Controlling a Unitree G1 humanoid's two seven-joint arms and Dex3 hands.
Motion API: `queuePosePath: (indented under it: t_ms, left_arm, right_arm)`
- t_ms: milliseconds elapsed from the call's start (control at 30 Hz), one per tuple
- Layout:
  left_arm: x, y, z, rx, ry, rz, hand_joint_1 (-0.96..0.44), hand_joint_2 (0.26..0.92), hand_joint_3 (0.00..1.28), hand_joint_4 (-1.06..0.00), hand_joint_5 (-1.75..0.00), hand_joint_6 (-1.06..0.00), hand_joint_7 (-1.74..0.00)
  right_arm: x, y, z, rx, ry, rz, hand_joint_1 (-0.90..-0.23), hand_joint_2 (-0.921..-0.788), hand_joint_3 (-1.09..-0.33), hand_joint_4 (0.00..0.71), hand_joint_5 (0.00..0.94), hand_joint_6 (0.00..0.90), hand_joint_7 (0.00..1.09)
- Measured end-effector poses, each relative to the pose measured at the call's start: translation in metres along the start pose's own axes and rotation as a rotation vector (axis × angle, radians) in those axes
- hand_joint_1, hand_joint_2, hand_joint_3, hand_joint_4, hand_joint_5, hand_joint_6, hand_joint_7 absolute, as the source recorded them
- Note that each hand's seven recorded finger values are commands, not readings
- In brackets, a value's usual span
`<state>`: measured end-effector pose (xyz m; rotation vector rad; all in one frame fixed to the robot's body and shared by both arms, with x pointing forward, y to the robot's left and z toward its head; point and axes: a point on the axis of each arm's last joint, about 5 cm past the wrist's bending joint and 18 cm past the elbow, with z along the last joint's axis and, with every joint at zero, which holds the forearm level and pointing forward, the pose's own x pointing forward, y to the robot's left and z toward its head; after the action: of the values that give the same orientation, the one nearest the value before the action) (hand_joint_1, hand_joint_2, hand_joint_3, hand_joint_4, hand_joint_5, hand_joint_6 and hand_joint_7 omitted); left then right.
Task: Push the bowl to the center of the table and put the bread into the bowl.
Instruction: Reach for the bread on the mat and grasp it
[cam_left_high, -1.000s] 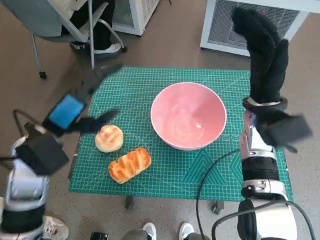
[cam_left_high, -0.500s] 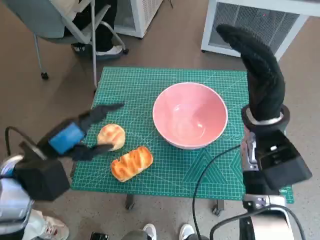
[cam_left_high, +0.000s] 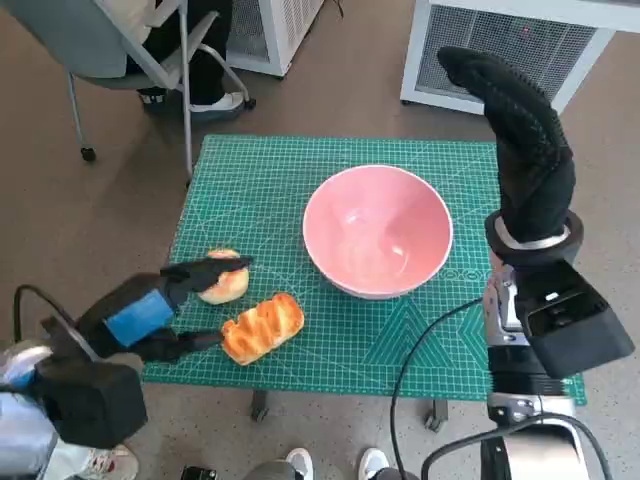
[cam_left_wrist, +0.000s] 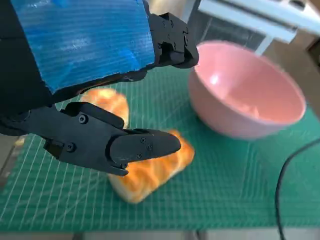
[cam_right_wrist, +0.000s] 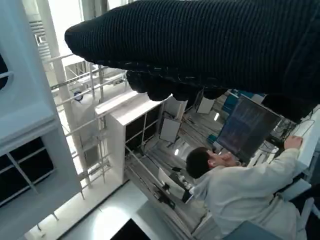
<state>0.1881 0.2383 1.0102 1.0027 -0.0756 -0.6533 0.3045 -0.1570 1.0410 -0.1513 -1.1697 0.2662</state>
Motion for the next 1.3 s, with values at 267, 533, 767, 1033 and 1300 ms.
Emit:
queuePosePath:
  t_ms: [267, 533, 767, 1033, 1300]
  left_arm:
    - [0.005, -0.019, 0.001, -0.003, 0.032, -0.038, -0.31, 0.921, 0.33, -0.38, -0.03, -0.21, -0.30]
    - [0.012, -0.031, 0.002, 0.032, 0.078, -0.013, -0.33, 0.921, 0.31, -0.38, -0.01, -0.27, -0.20]
    - [0.018, -0.041, 0.003, 0.057, 0.098, 0.014, -0.34, 0.921, 0.31, -0.37, 0.00, -0.29, -0.16]
    - [0.029, -0.057, -0.007, 0.029, 0.134, 0.079, -0.33, 0.921, 0.30, -0.36, 0.00, -0.28, -0.13]
    - [0.042, -0.082, -0.020, -0.038, 0.179, 0.104, -0.27, 0.921, 0.27, -0.37, -0.01, -0.31, -0.12]
  right_arm:
    - [-0.0007, 0.001, -0.001, 0.003, 0.007, -0.001, -0.581, -0.921, -0.719, 0.286, 0.005, 0.042, 0.65]
    - [-0.0008, 0.000, -0.001, 0.002, 0.007, -0.004, -0.575, -0.921, -0.724, 0.284, 0.004, 0.040, 0.65]
    - [-0.0009, 0.000, -0.001, 0.002, 0.007, -0.005, -0.574, -0.921, -0.726, 0.284, 0.003, 0.039, 0.65]
    - [-0.0011, -0.001, -0.001, 0.000, 0.008, -0.007, -0.587, -0.921, -0.722, 0.285, 0.003, 0.039, 0.65]
    - [-0.0016, -0.001, -0.001, 0.001, 0.015, -0.007, -0.587, -0.921, -0.722, 0.286, 0.003, 0.039, 0.65]
